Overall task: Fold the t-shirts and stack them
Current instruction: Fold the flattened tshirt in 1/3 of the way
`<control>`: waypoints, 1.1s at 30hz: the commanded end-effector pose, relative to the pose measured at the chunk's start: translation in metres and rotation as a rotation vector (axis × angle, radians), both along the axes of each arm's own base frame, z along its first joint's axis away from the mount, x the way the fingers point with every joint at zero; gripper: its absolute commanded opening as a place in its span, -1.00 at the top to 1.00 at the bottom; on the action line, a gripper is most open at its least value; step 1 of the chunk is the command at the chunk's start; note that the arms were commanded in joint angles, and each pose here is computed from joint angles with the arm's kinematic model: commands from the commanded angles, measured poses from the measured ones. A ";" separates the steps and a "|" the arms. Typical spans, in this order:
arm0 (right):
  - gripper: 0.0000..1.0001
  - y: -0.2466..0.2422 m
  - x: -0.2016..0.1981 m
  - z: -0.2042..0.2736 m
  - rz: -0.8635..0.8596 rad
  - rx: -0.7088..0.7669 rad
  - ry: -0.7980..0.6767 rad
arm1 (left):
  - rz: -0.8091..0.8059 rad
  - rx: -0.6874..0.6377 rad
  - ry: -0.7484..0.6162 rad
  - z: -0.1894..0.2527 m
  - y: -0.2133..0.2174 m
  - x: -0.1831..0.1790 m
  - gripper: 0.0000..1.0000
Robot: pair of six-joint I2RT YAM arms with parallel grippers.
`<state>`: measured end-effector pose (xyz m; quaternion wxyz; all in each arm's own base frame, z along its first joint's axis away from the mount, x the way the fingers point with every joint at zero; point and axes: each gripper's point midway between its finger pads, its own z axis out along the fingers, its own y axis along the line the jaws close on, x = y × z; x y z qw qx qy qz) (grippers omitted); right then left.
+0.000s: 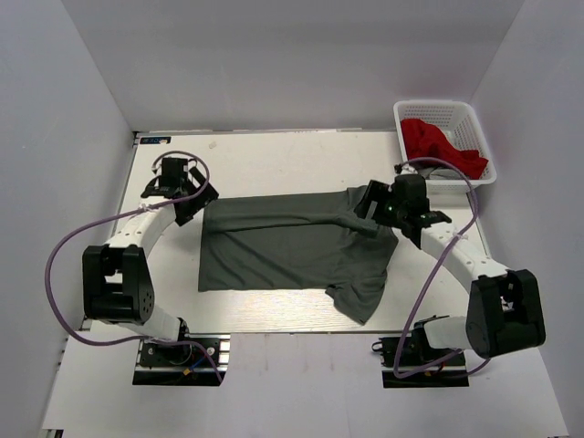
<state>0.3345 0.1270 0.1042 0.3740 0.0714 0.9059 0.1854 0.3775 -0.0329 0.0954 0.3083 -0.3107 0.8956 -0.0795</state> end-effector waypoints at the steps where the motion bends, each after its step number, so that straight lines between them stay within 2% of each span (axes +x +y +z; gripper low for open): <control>1: -0.81 0.013 0.034 0.036 0.004 0.055 -0.108 | -0.058 -0.046 -0.160 0.040 -0.014 0.027 -1.00; 3: -0.81 0.018 0.057 0.050 0.001 0.067 -0.143 | -0.104 -0.084 -0.175 0.039 -0.025 0.043 -1.00; 7: -0.81 0.030 0.089 0.033 0.021 0.068 -0.129 | -0.190 -0.154 -0.190 0.021 -0.048 0.071 -1.00; 8: -0.81 0.030 0.096 0.012 0.012 0.060 -0.092 | -0.216 -0.183 -0.190 0.016 -0.055 0.077 -1.00; 9: -0.81 0.032 0.108 0.023 0.007 0.067 -0.119 | -0.228 -0.196 -0.185 0.010 -0.058 0.081 -1.00; 10: -0.81 0.032 0.112 0.020 0.003 0.066 -0.113 | -0.234 -0.215 -0.194 0.011 -0.062 0.091 -1.00; 11: -0.81 0.035 0.118 0.023 0.007 0.071 -0.115 | -0.223 -0.237 -0.157 -0.007 -0.065 0.096 -1.00; 14: -0.81 0.027 0.132 -0.007 -0.045 0.041 -0.076 | -0.211 -0.268 -0.139 -0.027 -0.069 0.109 -1.00; 17: -0.81 0.011 0.141 -0.034 -0.126 0.041 -0.038 | -0.197 -0.292 -0.119 -0.037 -0.071 0.110 -1.00; 21: -0.81 -0.005 0.136 -0.064 -0.194 0.050 0.016 | -0.131 -0.248 -0.006 -0.074 -0.059 0.085 -1.00; 27: -0.81 -0.035 0.124 -0.085 -0.266 0.034 0.074 | -0.001 -0.177 0.088 -0.098 -0.029 0.049 -1.00; 33: -0.81 -0.038 0.128 -0.084 -0.262 0.033 0.078 | 0.050 -0.142 0.125 -0.102 -0.020 0.042 -1.00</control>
